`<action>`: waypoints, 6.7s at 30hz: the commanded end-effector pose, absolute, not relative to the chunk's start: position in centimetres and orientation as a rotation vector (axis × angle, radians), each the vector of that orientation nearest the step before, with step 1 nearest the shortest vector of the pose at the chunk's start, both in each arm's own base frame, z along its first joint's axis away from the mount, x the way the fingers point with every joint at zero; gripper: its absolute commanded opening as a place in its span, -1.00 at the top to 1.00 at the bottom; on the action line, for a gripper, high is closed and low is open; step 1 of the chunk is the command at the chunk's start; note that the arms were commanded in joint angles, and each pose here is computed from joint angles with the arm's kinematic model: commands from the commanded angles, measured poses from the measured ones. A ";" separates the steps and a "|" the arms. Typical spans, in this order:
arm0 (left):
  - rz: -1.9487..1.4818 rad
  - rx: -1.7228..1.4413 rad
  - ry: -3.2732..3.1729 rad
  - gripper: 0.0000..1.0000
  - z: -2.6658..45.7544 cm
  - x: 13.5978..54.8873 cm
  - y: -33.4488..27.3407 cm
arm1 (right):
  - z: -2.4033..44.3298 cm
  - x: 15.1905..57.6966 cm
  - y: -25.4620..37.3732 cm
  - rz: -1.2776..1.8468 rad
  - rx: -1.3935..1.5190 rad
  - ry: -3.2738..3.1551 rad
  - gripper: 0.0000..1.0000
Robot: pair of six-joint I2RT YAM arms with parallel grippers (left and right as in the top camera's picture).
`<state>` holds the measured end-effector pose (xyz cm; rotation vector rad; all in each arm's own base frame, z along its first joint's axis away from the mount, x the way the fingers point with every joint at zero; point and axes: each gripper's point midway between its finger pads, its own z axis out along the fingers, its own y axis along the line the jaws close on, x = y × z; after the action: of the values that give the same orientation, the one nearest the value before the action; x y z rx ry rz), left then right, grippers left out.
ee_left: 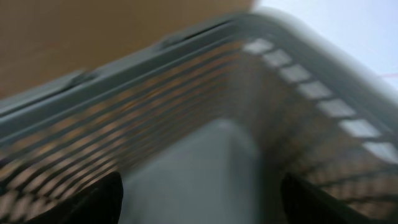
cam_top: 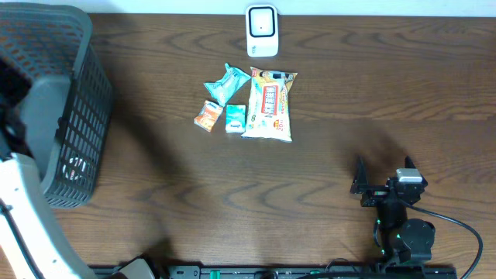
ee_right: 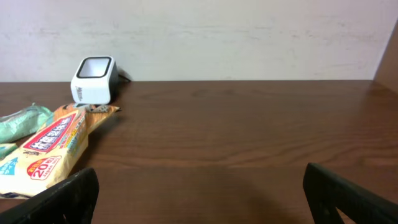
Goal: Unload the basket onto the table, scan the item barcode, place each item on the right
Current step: 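Carry the orange tissue box out and drop it near the other items, then lower the left gripper into the basket and grasp the dark green Zam-Buk tin, then carry the Zam-Buk tin out and drop it right of the yellow bag, then withdraw the left gripper and park it beside the basket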
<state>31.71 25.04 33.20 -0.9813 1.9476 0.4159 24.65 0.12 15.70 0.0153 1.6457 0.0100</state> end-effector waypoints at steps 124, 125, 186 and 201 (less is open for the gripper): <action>-0.873 -0.366 2.032 -0.09 37.1 40.9 -8.0 | 15.7 24.6 0.2 0.022 0.020 1.645 -0.98; -0.885 -0.339 2.064 -0.09 36.1 41.4 -9.2 | 15.7 24.6 0.2 0.022 0.020 1.645 -0.99; -0.686 0.253 2.422 -0.53 22.8 39.6 -25.3 | 15.7 24.6 0.2 0.022 0.020 1.645 -0.98; 0.076 -0.223 2.711 -0.95 22.0 31.6 -7.2 | 15.7 24.6 0.2 0.022 0.020 1.645 -0.99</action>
<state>31.33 -8.30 22.05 -0.0984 2.7290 0.0189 24.65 0.14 15.70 0.0150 1.6461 0.0109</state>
